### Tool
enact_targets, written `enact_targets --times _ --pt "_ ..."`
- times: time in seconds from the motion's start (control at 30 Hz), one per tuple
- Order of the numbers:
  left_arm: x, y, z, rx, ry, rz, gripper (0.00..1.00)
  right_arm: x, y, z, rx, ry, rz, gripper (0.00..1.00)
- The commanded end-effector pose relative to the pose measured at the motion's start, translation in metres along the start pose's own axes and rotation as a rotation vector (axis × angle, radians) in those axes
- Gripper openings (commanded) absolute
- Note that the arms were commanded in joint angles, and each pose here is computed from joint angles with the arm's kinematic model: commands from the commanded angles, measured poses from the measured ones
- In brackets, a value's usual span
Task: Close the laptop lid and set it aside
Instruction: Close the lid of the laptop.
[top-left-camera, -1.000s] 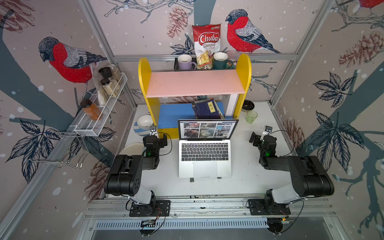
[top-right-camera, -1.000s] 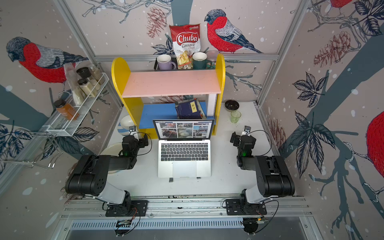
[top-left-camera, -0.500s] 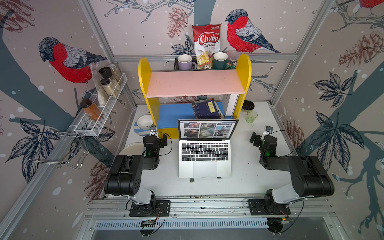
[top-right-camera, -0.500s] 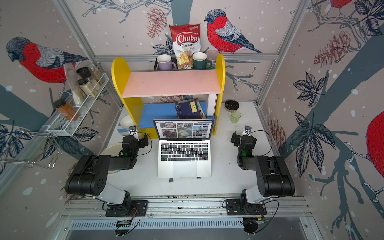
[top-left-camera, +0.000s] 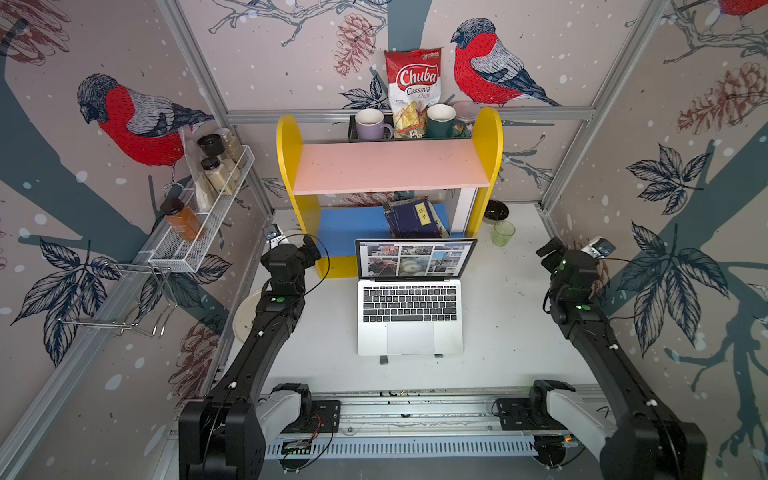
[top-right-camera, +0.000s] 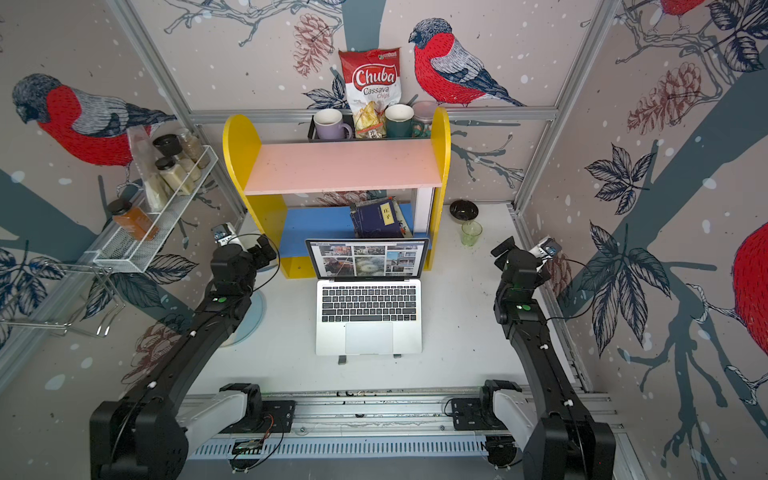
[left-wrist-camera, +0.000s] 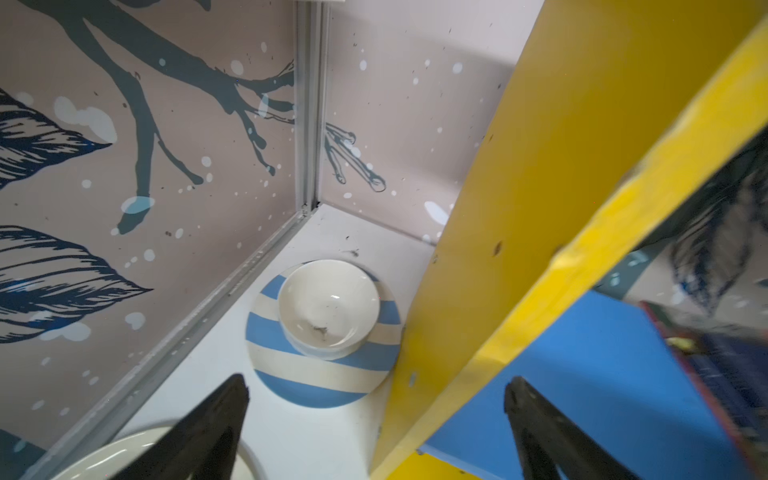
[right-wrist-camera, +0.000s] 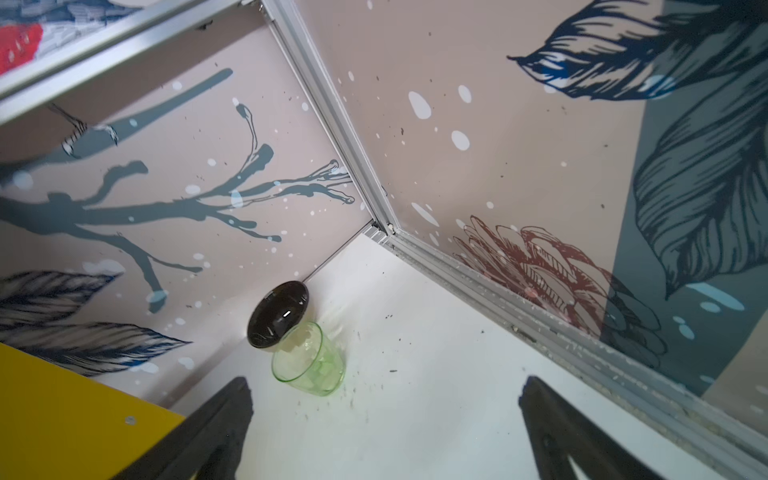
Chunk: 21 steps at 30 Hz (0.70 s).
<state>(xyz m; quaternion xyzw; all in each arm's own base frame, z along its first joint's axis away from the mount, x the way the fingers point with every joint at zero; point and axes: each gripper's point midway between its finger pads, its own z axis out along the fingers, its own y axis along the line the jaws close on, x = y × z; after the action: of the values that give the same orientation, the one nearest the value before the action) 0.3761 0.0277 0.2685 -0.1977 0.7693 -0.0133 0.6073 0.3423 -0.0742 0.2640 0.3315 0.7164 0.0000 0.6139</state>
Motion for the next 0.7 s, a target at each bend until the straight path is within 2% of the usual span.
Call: enact_targets --times 0.0,0.1,0.17,0.3,0.33,0.53,0.67 --pt "0.036 -0.019 -0.026 0.081 0.303 -0.140 0.81 0.018 0.016 -0.027 -0.079 0.239 0.056 0.94" --pt "0.034 -0.038 -0.051 0.136 0.428 -0.227 0.77 -0.007 0.050 -0.052 -0.213 0.281 0.045 0.87" --pt "0.026 -0.058 -0.066 0.225 0.470 -0.269 0.75 -0.023 0.072 -0.069 -0.284 0.289 0.027 0.80" --pt "0.000 -0.085 -0.090 0.319 0.468 -0.277 0.76 -0.046 0.137 -0.104 -0.452 0.310 -0.076 0.72" --pt "-0.014 -0.091 -0.096 0.339 0.448 -0.285 0.77 -0.048 0.157 -0.113 -0.497 0.330 -0.113 0.71" --pt "-0.063 -0.114 -0.117 0.395 0.405 -0.266 0.78 -0.026 0.261 -0.159 -0.686 0.461 -0.366 0.73" --pt "-0.068 -0.116 -0.118 0.394 0.400 -0.260 0.78 0.002 0.311 -0.173 -0.727 0.504 -0.538 0.76"
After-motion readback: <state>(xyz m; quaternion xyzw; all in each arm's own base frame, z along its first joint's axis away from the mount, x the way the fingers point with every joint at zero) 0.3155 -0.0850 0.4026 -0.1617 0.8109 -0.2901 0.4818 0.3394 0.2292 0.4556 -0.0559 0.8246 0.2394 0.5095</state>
